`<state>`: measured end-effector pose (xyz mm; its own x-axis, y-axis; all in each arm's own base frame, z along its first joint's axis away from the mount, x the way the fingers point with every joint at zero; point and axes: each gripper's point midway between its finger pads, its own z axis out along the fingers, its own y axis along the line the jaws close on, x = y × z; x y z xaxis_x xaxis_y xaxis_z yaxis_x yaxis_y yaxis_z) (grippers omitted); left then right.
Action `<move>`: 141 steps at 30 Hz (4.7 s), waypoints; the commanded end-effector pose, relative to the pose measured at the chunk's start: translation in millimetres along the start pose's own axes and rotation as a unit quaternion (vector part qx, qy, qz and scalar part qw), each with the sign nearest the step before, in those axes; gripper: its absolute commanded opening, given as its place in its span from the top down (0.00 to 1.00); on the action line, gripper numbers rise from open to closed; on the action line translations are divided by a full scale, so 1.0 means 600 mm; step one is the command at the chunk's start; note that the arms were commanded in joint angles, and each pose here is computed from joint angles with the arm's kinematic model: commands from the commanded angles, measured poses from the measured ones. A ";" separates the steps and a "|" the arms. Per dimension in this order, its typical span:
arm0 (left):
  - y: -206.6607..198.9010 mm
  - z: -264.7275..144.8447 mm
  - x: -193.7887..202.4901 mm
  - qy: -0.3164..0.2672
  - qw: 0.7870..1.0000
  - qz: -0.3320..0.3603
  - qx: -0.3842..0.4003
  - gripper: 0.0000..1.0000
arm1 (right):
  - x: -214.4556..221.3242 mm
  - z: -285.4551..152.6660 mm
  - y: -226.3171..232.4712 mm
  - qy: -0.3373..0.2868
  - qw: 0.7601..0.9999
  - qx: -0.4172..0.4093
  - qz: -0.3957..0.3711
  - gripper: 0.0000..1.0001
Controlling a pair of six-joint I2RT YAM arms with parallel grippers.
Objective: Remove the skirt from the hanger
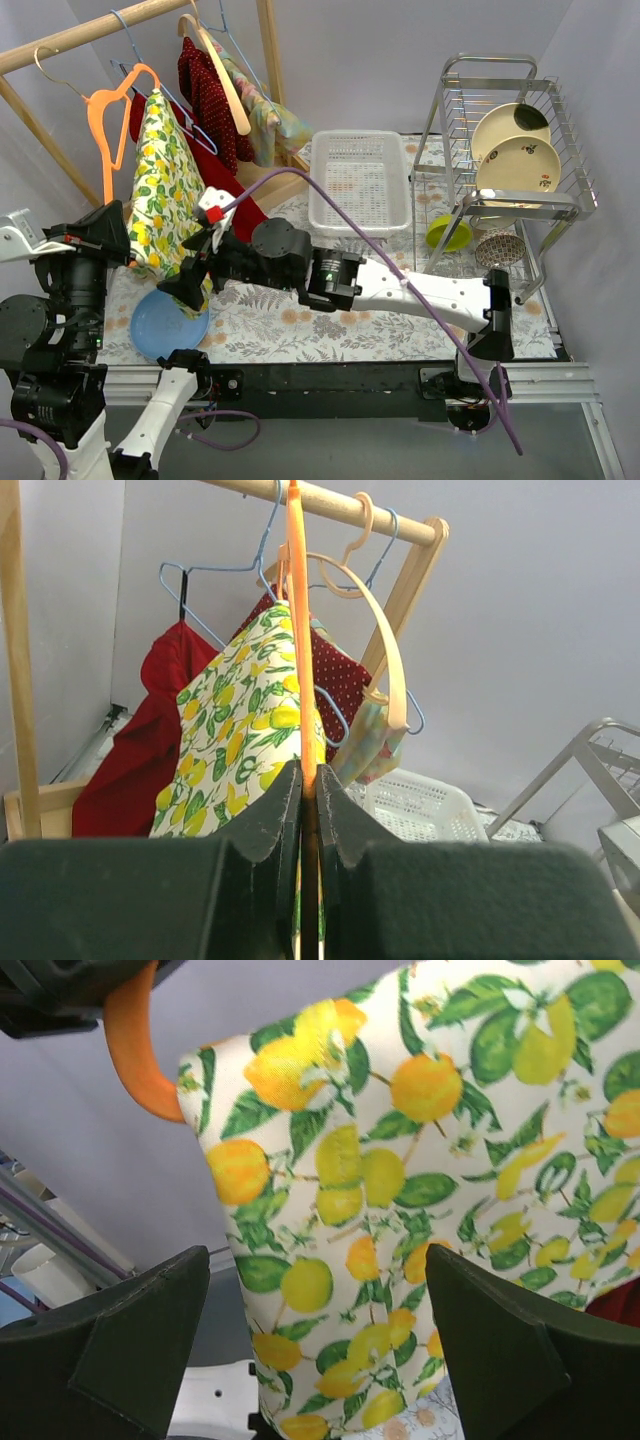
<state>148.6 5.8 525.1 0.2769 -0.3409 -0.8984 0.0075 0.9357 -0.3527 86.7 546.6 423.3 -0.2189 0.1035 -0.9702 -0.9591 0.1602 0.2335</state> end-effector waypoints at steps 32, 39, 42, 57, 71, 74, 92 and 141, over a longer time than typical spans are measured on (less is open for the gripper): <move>0.019 -0.025 0.029 -0.011 1.000 -0.004 -0.003 1.00 | -0.236 -0.383 -0.146 -0.143 0.917 0.350 -0.123 0.99; 0.026 -0.025 0.029 -0.015 1.000 0.000 -0.012 1.00 | -0.293 -0.451 -0.169 -0.172 0.881 0.415 -0.148 0.99; 0.025 -0.023 0.029 -0.015 1.000 -0.001 -0.012 1.00 | -0.305 -0.465 -0.179 -0.164 0.864 0.444 -0.171 0.99; 0.036 -0.007 0.034 -0.020 0.999 0.015 -0.030 1.00 | -0.291 -0.418 -0.369 -0.063 0.803 0.545 -0.234 0.99; 0.056 -0.025 -0.007 -0.068 0.996 0.009 -0.064 1.00 | -0.343 -0.402 -0.514 -0.046 0.721 0.627 -0.290 0.99; 0.056 -0.025 -0.005 -0.069 0.996 0.010 -0.063 1.00 | -0.327 -0.388 -0.545 -0.039 0.728 0.621 -0.288 0.99; 0.058 -0.016 0.004 -0.085 0.995 0.013 -0.058 1.00 | -0.255 -0.345 -0.728 0.006 0.730 0.641 -0.238 0.99; 0.073 0.026 0.044 -0.048 0.994 0.034 -0.087 1.00 | 0.099 -0.336 -0.796 0.213 0.839 0.501 0.009 0.71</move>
<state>165.8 38.7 483.0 0.3500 -0.2674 -0.8978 -0.1744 0.9230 -0.3429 480.3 255.5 232.4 -0.5218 -0.2174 -0.8249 -0.3066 0.9502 -0.0564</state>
